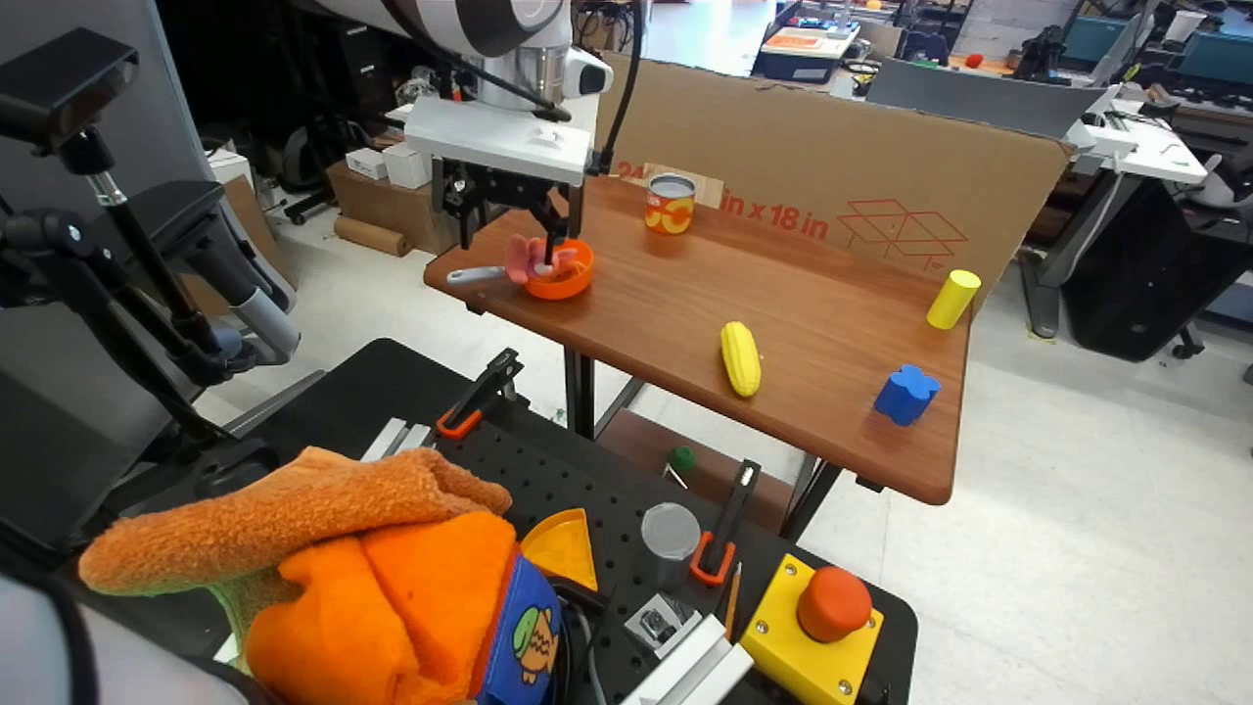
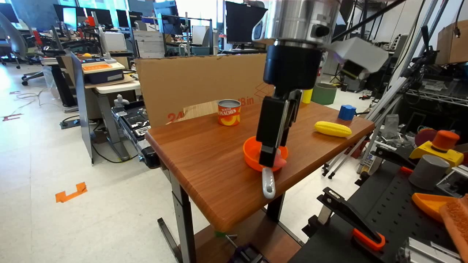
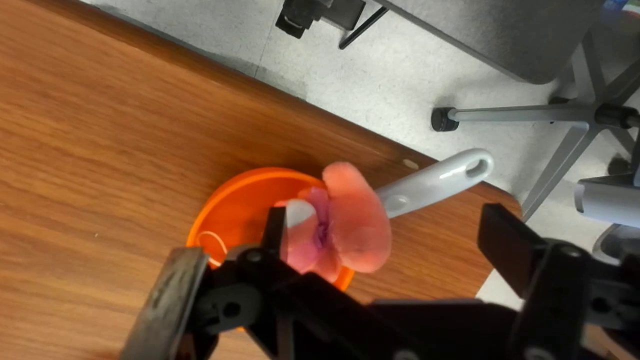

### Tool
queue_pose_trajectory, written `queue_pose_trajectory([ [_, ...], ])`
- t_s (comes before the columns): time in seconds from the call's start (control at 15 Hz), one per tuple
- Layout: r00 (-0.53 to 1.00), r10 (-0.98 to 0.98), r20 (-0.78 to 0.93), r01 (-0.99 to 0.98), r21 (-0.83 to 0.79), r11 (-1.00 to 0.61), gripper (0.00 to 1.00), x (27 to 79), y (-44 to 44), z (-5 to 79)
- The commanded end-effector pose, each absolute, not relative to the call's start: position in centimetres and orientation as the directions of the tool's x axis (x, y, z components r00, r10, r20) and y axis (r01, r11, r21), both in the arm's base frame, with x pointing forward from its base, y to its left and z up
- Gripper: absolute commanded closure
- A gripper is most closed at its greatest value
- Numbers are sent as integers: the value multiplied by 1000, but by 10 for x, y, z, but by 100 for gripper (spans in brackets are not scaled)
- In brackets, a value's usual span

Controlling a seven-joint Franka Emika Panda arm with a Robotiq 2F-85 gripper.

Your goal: Take the rabbit toy out of the orange pan and place it on the table

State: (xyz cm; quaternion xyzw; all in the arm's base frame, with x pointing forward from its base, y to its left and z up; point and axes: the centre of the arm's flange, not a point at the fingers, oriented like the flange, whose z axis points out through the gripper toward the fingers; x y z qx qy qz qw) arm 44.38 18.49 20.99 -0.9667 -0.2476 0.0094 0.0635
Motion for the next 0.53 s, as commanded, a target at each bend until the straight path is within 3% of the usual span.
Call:
queue_pose_trajectory([
  [0.0,871,489,56,492,-95,-865,35,449,194,193],
  [0.47,874,481,71,486,-81,-870,88,446,191,198],
])
